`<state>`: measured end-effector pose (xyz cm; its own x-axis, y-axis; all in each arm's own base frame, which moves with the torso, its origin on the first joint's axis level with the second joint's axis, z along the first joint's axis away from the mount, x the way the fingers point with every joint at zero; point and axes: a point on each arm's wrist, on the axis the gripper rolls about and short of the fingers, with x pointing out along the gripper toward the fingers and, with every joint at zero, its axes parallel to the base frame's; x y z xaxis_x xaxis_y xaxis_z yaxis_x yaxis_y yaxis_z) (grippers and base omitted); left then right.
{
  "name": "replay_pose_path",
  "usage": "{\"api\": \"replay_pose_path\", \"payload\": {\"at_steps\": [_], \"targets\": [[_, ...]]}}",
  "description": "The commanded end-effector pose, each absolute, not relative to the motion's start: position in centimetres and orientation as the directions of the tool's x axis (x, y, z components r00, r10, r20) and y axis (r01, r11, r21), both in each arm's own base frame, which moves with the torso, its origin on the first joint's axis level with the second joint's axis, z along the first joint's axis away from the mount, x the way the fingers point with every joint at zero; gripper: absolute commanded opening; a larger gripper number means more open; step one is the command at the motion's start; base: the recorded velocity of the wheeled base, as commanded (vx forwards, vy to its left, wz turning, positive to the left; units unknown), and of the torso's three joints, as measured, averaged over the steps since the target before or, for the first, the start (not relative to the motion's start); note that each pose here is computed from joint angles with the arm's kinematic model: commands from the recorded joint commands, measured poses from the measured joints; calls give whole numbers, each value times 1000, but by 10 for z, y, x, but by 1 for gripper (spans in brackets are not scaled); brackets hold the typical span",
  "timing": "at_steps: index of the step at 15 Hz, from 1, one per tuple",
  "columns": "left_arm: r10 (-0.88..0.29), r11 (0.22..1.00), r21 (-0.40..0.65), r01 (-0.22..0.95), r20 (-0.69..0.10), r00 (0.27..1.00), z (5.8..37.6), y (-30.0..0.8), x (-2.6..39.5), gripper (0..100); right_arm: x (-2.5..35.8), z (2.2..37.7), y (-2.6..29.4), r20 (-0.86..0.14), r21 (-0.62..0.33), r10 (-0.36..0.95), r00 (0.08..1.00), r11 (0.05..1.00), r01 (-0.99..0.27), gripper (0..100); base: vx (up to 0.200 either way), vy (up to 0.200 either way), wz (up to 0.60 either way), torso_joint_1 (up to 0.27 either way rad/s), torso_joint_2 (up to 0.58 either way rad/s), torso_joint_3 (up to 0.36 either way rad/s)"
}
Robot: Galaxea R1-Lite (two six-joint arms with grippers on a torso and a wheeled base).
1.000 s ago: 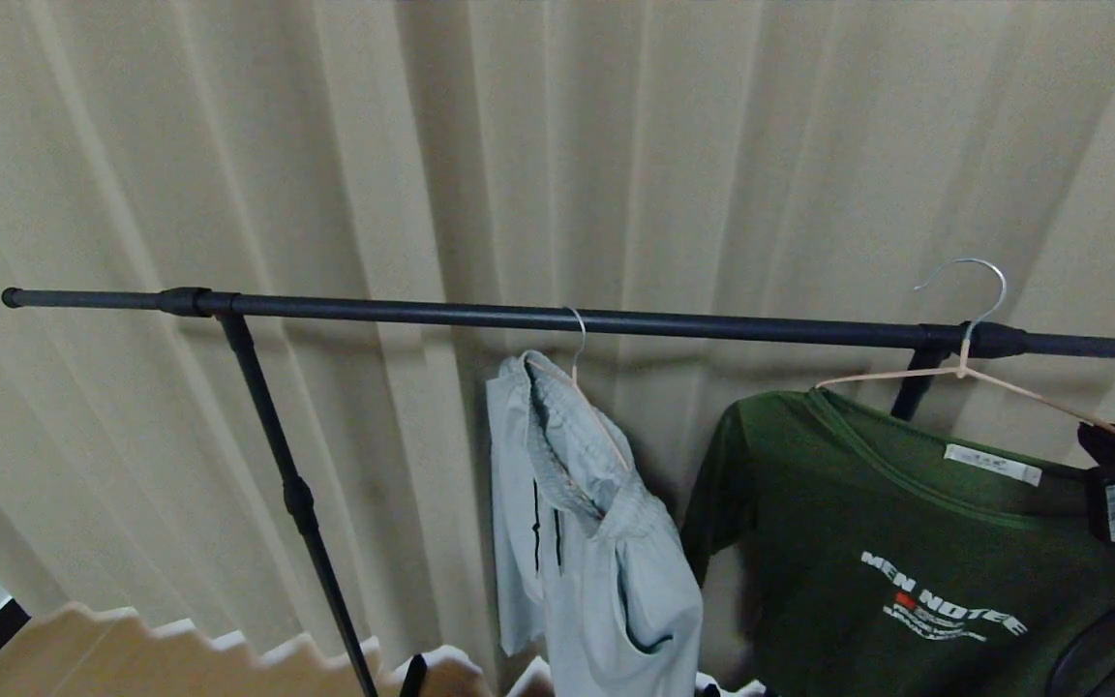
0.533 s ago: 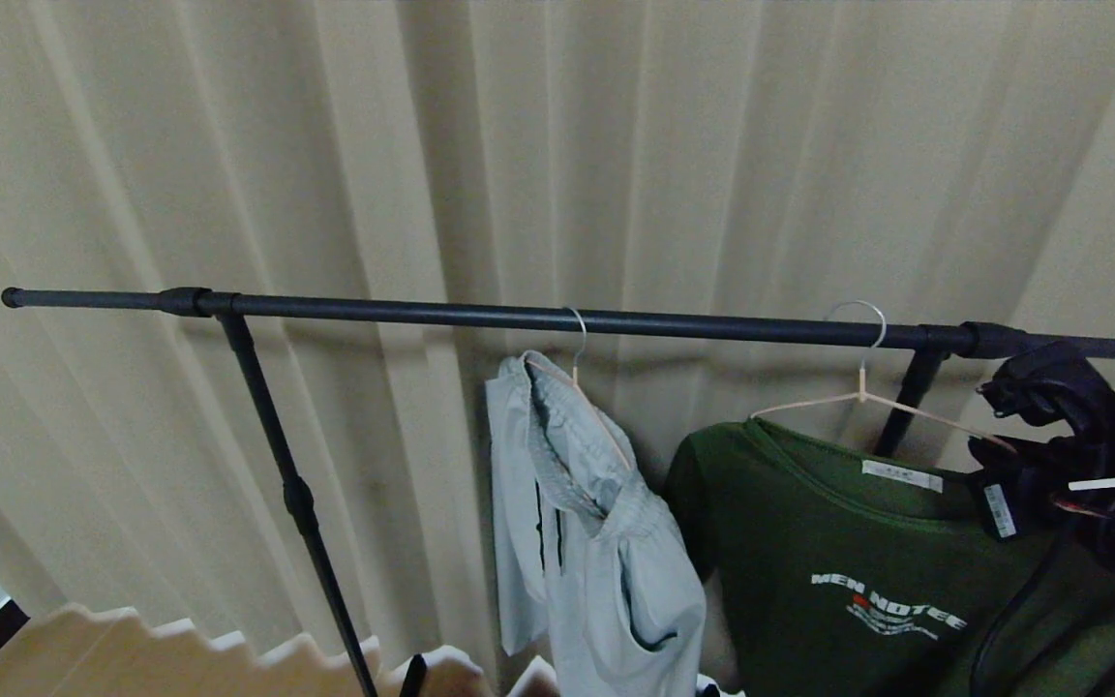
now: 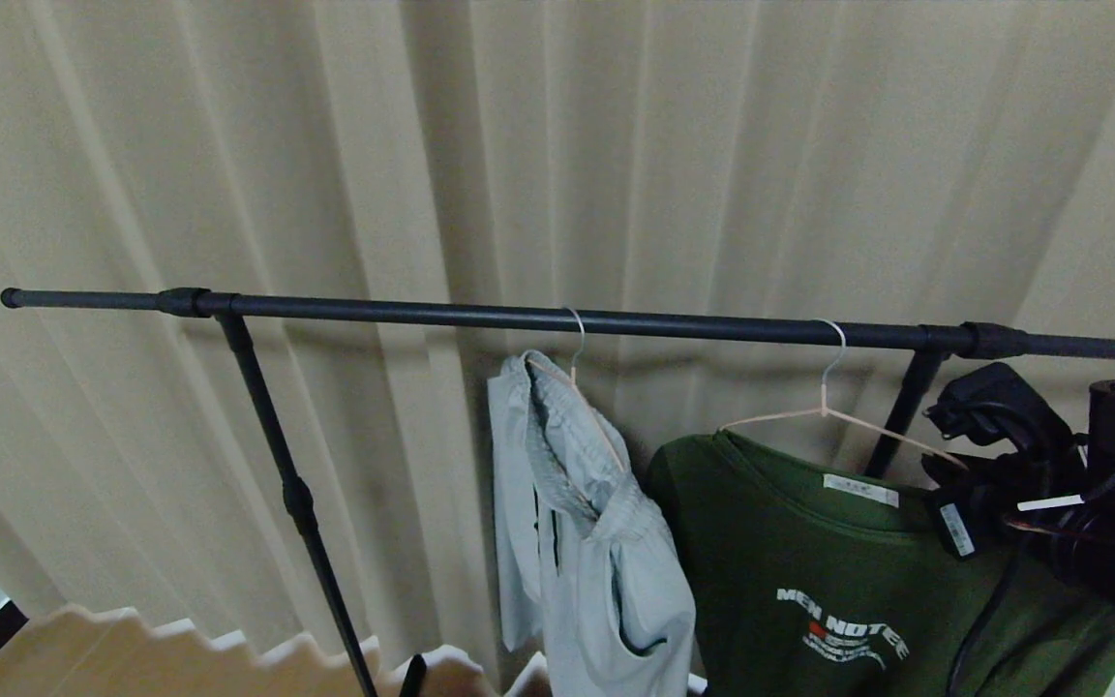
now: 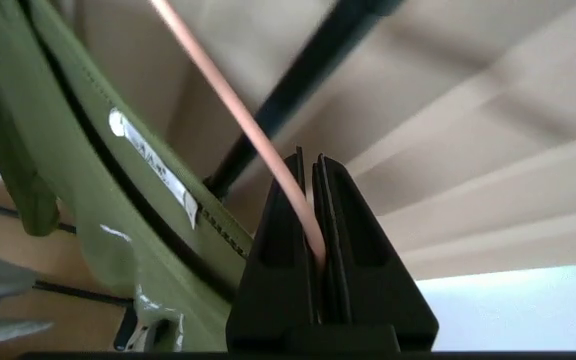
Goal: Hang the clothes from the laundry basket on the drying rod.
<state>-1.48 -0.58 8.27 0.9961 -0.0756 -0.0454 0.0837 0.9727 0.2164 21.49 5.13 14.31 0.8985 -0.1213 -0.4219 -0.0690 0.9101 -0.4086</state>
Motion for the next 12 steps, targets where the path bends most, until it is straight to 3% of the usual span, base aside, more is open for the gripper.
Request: {"api": "replay_pose_path", "payload": {"at_steps": [1, 2, 8, 12], "targets": [[-75, 973, 216, 84, -47, 996, 83, -6, -15, 100, 214, 143, 53, -423, -408, -111, 899, 910, -80, 0, 0, 0, 0, 0, 0, 0], [-75, 973, 216, 84, -47, 996, 83, -6, -15, 100, 214, 142, 54, -427, -407, -109, 898, 909, -84, 100, 0, 0, 0, 0, 0, 0], [-75, 973, 215, 84, -47, 996, 83, -6, -15, 100, 204, 137, 71, -447, -345, -1, 894, 923, -172, 100, 0, 0, 0, 0, 0, 0], [-77, 974, 210, 85, -47, 996, 83, -6, -15, 100, 191, 139, 80, -404, -215, 228, 886, 918, -334, 100, 0, 0, 0, 0, 0, 0]]}}
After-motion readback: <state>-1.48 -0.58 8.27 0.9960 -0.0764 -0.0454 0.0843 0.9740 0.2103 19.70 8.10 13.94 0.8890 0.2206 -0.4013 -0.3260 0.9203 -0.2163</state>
